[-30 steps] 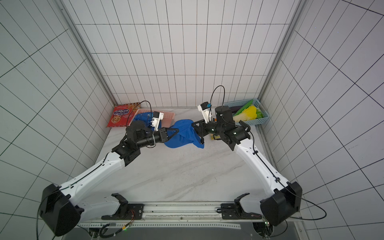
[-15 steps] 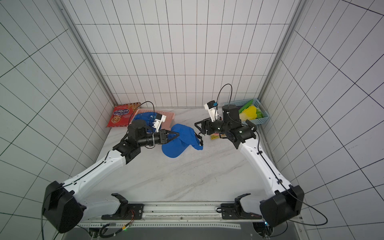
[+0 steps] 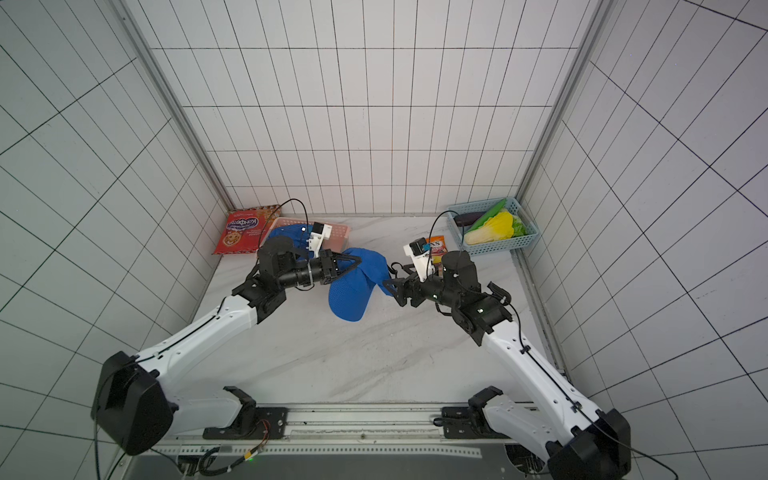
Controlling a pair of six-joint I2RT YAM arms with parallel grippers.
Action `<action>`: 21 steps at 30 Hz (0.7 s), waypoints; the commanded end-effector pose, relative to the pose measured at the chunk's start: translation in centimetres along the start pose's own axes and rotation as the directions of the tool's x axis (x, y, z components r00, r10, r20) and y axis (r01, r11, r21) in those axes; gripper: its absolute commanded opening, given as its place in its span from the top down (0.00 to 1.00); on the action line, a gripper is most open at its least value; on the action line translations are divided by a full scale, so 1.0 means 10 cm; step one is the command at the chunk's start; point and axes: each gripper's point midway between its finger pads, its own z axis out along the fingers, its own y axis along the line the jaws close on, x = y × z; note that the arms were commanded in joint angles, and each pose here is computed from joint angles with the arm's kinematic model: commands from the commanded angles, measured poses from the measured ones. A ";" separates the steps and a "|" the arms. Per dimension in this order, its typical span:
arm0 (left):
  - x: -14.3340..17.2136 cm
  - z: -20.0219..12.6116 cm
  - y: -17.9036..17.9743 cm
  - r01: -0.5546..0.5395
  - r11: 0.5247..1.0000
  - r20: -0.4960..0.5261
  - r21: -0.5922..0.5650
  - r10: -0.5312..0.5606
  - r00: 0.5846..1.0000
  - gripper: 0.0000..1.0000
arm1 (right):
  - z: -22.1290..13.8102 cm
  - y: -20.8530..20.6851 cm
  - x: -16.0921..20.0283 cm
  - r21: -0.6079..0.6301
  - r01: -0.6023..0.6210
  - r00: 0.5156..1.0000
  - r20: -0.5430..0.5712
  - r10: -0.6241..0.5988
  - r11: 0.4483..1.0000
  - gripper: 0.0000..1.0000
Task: Turn the baseball cap inside out
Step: Turn over the baseball cap.
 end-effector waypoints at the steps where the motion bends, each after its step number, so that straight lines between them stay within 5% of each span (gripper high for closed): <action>1: -0.13 -0.01 -0.28 -0.030 0.996 0.028 0.084 0.027 0.999 1.00 | 0.09 -0.11 -0.06 0.060 0.087 0.994 0.058 -0.090 0.994 0.14; 11: -0.09 -0.03 -0.39 0.022 0.992 -0.003 0.126 -0.022 1.000 1.00 | 0.39 -0.35 0.03 0.136 0.228 0.968 0.070 -0.239 0.964 0.07; 21: -0.11 -0.05 -0.43 0.058 0.990 0.015 0.127 -0.061 0.998 1.00 | 0.68 -0.27 0.05 0.173 0.458 0.880 0.049 -0.472 0.872 0.01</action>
